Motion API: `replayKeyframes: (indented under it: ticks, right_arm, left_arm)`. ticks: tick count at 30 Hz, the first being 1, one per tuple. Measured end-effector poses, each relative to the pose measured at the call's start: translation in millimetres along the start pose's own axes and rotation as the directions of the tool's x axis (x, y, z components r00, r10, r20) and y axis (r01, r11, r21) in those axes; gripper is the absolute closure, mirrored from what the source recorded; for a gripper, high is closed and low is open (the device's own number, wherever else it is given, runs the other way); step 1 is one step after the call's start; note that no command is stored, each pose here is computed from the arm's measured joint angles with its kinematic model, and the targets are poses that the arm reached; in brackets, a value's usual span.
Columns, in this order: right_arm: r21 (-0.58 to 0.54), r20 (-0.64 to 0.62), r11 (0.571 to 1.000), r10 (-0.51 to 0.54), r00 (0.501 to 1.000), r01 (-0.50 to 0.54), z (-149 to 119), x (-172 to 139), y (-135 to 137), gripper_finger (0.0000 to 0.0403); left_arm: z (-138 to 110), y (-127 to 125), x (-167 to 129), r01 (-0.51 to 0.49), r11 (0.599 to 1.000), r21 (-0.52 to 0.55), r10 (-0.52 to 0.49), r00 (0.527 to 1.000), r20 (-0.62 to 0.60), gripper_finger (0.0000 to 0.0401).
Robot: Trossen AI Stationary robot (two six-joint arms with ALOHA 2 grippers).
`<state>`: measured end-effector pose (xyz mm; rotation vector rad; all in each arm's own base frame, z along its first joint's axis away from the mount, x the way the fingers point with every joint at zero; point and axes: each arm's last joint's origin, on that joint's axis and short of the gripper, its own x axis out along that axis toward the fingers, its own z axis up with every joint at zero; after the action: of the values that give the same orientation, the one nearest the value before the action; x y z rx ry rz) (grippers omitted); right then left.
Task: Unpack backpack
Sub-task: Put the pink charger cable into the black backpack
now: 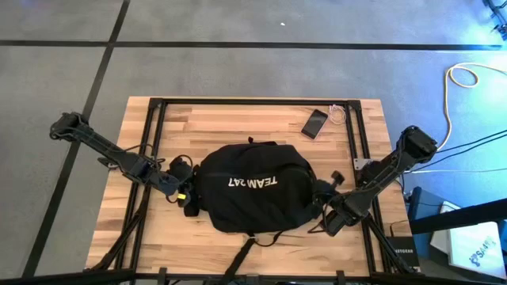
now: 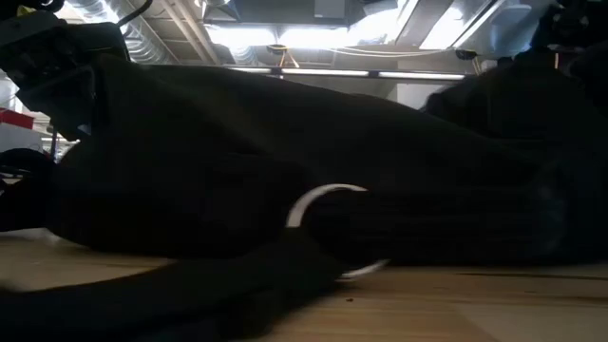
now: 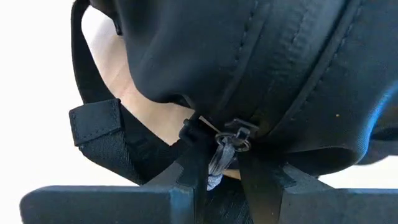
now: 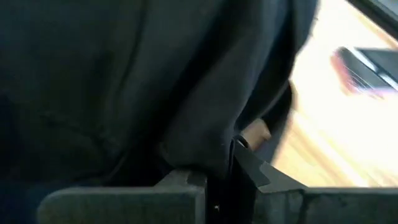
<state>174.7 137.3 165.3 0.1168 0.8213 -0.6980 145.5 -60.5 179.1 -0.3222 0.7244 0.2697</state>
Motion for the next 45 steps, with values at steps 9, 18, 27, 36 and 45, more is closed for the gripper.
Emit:
replayKeyframes:
  ticks: [9, 18, 27, 36, 45]
  right_arm:
    - [-0.155, 0.082, 0.978, 0.154, 0.985, -0.140, 32, 18, 22, 0.0389]
    - [-0.165, 0.147, 0.974, 0.182, 0.972, -0.157, 64, 49, 28, 0.0389]
    - [-0.203, 0.124, 0.941, 0.298, 0.947, -0.269, 76, 81, 40, 0.0389]
    - [-0.200, 0.117, 0.932, 0.329, 0.937, -0.302, 76, 82, 43, 0.0389]
    - [-0.208, 0.050, 0.894, 0.416, 0.908, -0.398, 75, 81, 45, 0.0389]
  left_arm:
    - [9, -10, 0, 0.005, 1.000, -0.013, -0.003, 0.987, 0.158, 0.0329]
    - [8, -21, 20, -0.066, 0.997, 0.045, 0.056, 0.976, 0.209, 0.0329]
    - [9, -32, 50, -0.120, 0.988, 0.095, 0.091, 0.959, 0.267, 0.0328]
    - [8, -31, 54, -0.125, 0.988, 0.090, 0.098, 0.961, 0.259, 0.0328]
    - [9, -39, 49, -0.072, 0.971, 0.226, 0.011, 0.965, 0.261, 0.0329]
